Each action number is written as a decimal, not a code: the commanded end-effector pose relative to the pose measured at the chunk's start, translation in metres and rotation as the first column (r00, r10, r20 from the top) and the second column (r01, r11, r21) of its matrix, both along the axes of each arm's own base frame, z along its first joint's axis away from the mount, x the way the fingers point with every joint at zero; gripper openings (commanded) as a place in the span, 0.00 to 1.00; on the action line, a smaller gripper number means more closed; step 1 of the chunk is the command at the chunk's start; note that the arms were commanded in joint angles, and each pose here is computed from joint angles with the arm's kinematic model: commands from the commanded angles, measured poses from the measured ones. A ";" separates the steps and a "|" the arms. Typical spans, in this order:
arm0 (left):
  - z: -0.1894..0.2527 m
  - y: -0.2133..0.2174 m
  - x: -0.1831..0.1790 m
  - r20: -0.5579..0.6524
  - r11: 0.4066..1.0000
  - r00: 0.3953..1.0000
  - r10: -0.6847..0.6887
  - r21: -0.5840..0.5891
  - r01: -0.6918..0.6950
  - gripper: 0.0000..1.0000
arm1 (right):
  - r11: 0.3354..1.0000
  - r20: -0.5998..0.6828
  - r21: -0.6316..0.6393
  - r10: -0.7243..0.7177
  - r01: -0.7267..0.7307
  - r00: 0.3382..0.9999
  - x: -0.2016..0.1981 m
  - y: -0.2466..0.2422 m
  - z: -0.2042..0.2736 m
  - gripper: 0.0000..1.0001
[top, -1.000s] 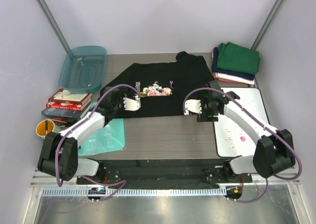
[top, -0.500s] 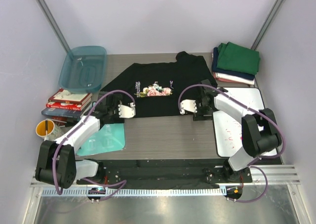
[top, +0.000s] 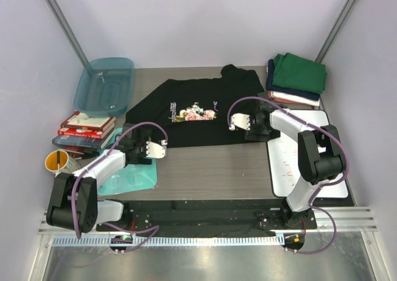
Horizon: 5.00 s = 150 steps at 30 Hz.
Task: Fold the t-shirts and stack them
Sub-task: Fold the flattened tshirt in 1/3 of the way
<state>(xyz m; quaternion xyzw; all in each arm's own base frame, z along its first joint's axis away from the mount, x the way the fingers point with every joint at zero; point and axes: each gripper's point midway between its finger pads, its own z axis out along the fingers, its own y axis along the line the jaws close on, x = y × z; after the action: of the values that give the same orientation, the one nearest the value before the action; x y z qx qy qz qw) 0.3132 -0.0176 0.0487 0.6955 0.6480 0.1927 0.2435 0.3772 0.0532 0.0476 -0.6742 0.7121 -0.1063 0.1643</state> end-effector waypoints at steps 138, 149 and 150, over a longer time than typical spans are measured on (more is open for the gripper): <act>0.062 -0.028 -0.009 -0.238 0.989 0.964 -0.116 -0.119 0.089 0.00 | 0.990 -0.293 0.137 0.078 -0.039 0.953 -0.080 -0.023 0.083 0.01; 0.058 -0.018 -0.060 -0.557 0.992 0.822 -0.120 -0.103 0.075 0.00 | 0.991 -0.339 0.111 0.109 -0.076 0.934 -0.096 -0.020 0.073 0.01; 0.059 -0.019 -0.063 -0.579 0.991 0.806 -0.127 -0.110 0.077 0.00 | 0.989 -0.341 0.105 0.131 -0.100 0.931 -0.099 -0.022 0.073 0.01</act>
<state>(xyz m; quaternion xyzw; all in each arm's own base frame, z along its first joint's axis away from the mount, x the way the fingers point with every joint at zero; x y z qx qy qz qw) 0.2770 -0.0385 0.0967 0.7396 0.6626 -0.0139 0.1174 0.2953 0.0357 0.1183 -0.6932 0.7131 0.0539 0.0900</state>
